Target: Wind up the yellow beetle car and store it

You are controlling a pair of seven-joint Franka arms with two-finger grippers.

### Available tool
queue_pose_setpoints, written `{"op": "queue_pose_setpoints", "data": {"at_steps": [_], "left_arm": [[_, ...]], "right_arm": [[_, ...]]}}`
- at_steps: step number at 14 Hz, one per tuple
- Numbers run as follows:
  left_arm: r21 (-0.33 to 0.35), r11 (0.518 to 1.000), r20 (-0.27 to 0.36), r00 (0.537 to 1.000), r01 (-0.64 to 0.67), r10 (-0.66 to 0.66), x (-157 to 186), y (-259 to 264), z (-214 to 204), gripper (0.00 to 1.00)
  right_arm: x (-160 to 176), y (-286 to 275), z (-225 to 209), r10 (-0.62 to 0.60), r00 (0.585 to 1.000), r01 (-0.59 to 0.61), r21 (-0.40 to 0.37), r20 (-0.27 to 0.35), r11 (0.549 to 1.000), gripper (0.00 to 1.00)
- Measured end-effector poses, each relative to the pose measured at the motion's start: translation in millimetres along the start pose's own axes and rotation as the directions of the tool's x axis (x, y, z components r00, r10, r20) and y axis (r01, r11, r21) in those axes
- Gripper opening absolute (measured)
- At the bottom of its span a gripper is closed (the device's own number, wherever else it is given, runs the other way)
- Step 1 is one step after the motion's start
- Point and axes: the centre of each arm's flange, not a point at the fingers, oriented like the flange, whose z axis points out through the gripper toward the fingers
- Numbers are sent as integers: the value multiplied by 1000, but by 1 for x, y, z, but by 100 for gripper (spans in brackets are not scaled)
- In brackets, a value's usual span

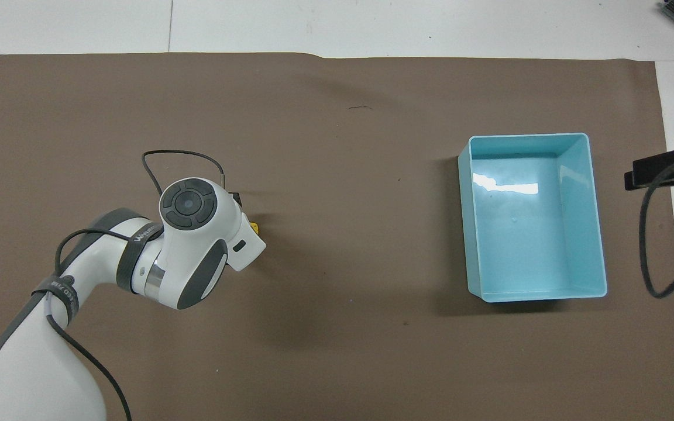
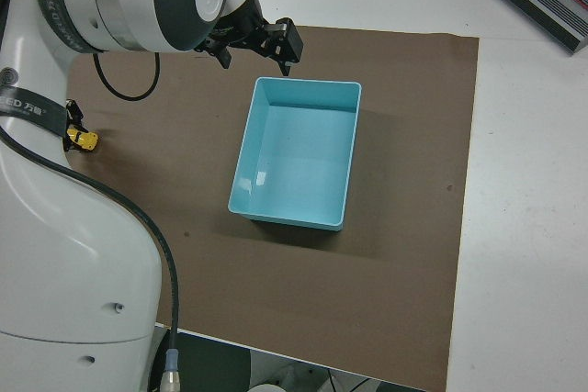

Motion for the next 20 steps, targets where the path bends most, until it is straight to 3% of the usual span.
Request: {"op": "queue_pose_setpoints", "data": {"at_steps": [4, 6, 9, 10, 14, 16, 20], "left_arm": [[-4, 1000, 2, 1000, -8, 8, -8, -2, -1, 45], [-9, 1000, 2, 1000, -21, 21, -4, -2, -16, 62], [1, 1000, -4, 1000, -21, 21, -3, -5, -84, 95], [11, 1000, -7, 1000, -16, 16, -6, -6, -104, 100], [59, 997, -25, 999, 44, -43, -32, -14, -142, 100], [71, 985, -37, 988, 154, -152, -62, -18, -156, 100], [42, 887, -45, 888, 459, -457, -106, -14, -187, 100]], "right_arm": [[0, 0, 0, 0, 1000, 0, 0, 0, 1000, 100], [0, 0, 0, 0, 1000, 0, 0, 0, 1000, 100], [0, 0, 0, 0, 1000, 0, 0, 0, 1000, 100], [0, 0, 0, 0, 1000, 0, 0, 0, 1000, 100], [0, 0, 0, 0, 1000, 0, 0, 0, 1000, 100], [0, 0, 0, 0, 1000, 0, 0, 0, 1000, 100], [0, 0, 0, 0, 1000, 0, 0, 0, 1000, 100]]}}
